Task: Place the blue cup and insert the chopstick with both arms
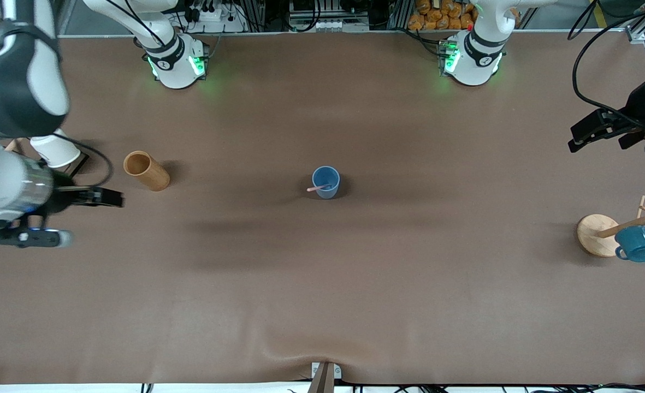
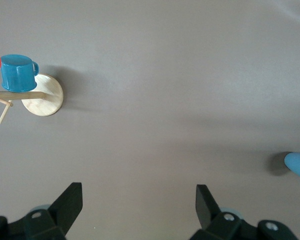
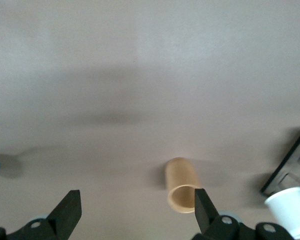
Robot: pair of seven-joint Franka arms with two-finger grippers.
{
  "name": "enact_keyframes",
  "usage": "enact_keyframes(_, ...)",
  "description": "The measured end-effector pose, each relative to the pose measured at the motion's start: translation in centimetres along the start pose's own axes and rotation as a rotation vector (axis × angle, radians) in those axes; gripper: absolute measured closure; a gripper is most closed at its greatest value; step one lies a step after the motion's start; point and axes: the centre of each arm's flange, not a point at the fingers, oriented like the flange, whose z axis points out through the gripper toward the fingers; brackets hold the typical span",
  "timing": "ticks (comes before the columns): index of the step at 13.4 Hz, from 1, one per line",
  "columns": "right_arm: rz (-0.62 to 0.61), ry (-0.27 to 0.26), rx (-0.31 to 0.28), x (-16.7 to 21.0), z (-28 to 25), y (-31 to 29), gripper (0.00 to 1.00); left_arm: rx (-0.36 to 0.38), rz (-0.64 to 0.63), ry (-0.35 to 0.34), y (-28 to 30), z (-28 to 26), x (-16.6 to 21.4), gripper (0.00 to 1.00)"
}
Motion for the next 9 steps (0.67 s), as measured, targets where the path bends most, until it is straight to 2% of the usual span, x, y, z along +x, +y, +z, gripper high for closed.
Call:
enact_keyframes(2,-0.069,0.014,0.002,-0.4,-0.9,4.5,0.00,0.000,0.001,0.000,0.0,0.0,0.0,0.00)
enact_keyframes(4,-0.086,0.027,-0.004,-1.8,-2.3,7.5,0.00,0.000,0.001,-0.001,0.0,0.0,0.0,0.00)
enact_keyframes(9,-0.066,0.067,-0.004,-8.5,-4.9,9.0,0.00,0.000,0.002,-0.002,0.0,0.1,0.0,0.00)
